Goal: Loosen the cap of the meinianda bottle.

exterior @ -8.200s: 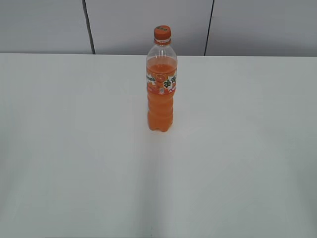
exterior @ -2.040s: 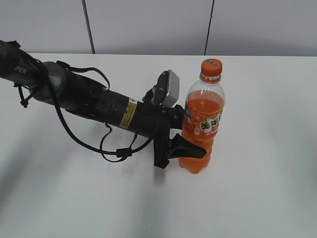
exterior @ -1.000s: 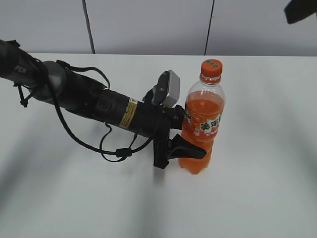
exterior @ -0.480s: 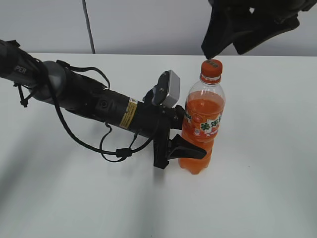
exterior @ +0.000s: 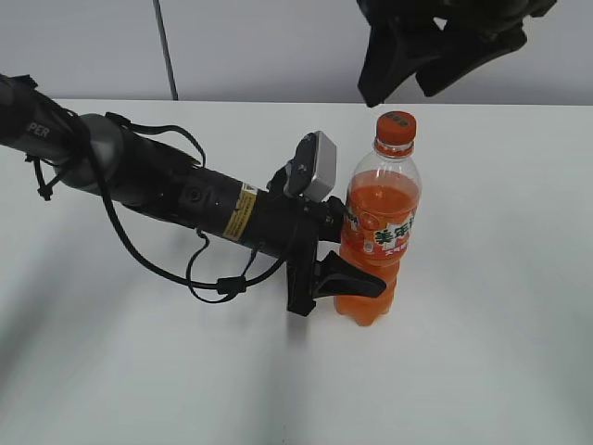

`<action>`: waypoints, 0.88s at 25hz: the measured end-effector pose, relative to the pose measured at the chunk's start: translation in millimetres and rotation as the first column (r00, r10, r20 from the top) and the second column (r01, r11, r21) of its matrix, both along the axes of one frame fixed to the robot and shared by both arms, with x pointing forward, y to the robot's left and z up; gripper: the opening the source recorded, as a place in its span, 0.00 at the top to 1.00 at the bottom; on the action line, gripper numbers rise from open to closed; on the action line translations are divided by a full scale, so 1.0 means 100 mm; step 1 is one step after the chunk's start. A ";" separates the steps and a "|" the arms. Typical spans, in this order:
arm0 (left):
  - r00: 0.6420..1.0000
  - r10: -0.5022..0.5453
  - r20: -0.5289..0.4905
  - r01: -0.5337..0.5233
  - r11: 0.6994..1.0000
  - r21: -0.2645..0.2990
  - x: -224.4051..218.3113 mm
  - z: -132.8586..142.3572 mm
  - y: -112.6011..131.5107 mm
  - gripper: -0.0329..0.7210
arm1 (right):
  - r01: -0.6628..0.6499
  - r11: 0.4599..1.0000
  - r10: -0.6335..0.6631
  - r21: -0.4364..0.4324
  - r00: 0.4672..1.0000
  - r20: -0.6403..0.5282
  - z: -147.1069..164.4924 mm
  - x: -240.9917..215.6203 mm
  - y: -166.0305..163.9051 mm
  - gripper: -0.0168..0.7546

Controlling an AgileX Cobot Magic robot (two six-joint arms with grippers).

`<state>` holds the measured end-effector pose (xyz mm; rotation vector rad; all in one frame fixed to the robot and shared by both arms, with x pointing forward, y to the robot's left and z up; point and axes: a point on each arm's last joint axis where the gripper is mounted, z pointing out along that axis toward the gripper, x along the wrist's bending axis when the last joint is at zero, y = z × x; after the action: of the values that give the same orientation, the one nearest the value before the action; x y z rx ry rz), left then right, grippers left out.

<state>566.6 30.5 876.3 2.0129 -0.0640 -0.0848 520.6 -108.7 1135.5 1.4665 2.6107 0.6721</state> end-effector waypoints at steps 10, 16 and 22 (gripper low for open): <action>1.000 -0.001 0.000 0.001 1.000 0.000 0.00 0.00 0.00 0.41 | 0.004 0.999 -0.005 -0.035 1.000 -0.004 -0.08 0.03 -0.01 0.37; 1.000 0.000 0.000 0.000 1.000 0.001 0.00 0.00 0.00 0.41 | 0.007 0.999 -0.008 -0.045 1.000 -0.022 -0.13 0.03 -0.01 0.37; 1.000 -0.001 -0.001 0.001 1.000 0.000 0.00 0.00 0.00 0.41 | 0.004 0.998 -0.008 -0.061 0.998 -0.063 -0.28 0.11 0.04 0.37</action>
<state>566.6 30.5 876.3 2.0131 -0.0641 -0.0857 531.2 -104.2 1107.3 1.5020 2.6467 0.5495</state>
